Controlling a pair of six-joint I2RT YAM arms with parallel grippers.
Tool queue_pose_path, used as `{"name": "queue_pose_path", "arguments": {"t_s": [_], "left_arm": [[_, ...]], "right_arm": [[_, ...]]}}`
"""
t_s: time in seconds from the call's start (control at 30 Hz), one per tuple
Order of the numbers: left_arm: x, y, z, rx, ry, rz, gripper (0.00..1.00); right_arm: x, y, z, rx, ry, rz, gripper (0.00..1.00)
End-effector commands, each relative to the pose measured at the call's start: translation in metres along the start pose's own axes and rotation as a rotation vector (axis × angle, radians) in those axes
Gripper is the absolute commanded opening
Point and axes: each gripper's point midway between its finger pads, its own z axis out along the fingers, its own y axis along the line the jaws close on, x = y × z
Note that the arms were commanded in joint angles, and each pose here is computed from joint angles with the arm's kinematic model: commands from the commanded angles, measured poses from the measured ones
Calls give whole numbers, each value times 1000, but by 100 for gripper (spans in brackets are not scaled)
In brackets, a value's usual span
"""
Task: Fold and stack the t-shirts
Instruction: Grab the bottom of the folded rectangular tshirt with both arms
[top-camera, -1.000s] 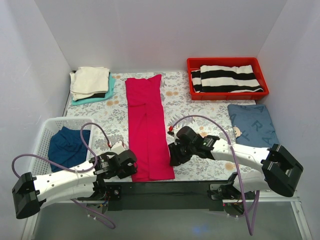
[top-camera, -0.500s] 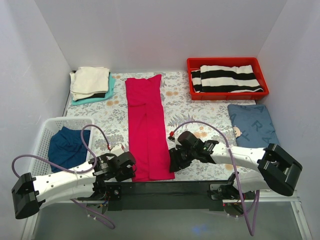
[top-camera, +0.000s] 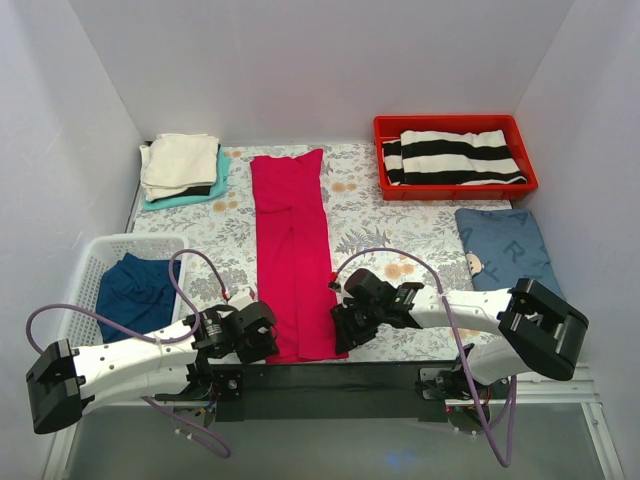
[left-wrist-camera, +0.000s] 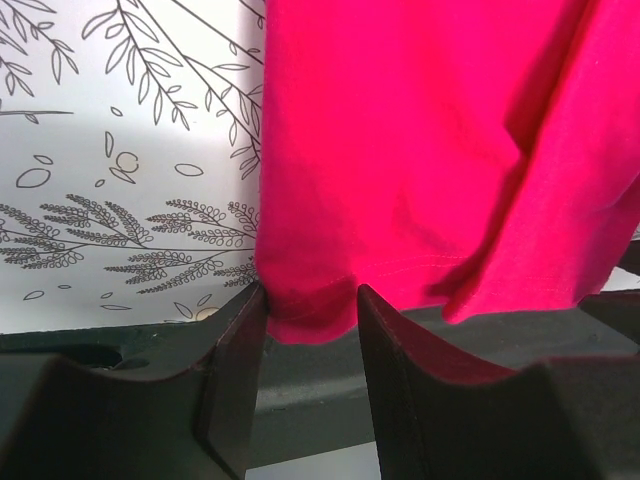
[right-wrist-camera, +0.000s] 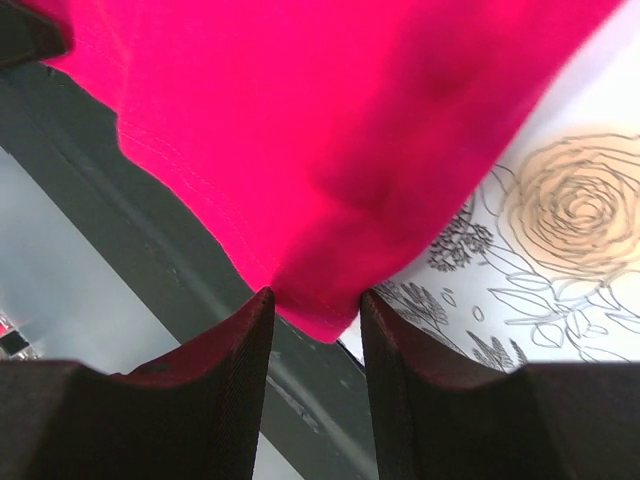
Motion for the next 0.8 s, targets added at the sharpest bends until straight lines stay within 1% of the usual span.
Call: {"name": "queue_pose_path", "arguments": {"t_s": [0.0,0.2,0.3,0.33,0.37,0.43,0.47,0.53,0.57,0.67,0.77], "left_arm": [[10,16,10,-99,21,-313,40],[13,38,11,-186,17,-333,40],[16,42,12,-207,26,-332,37],[16,42,12,-208,26,-333,34],[16,41,11,-206,26,-332,31],[14,42,10,-208,19,-337,22],[14,42,8,-205,18,-339,11],[12,40,7,-189,11,-341,3],[12,37,6,-171,13,-346,0],[11,34,5,-157,11,-347,0],[7,32,0,-157,-2,-337,0]], "right_arm": [[4,-6,6,41,18,-3,47],[4,-5,15,34,36,-3,47],[7,-5,19,36,60,-1,45],[8,-6,21,38,67,2,44],[8,-6,21,39,70,2,38],[8,-4,21,36,70,-5,32],[9,-4,20,38,76,-4,23],[9,-4,19,39,81,-3,13],[11,-5,19,40,88,-3,2],[16,-5,17,49,106,-4,1],[17,-5,10,68,97,-15,1]]}}
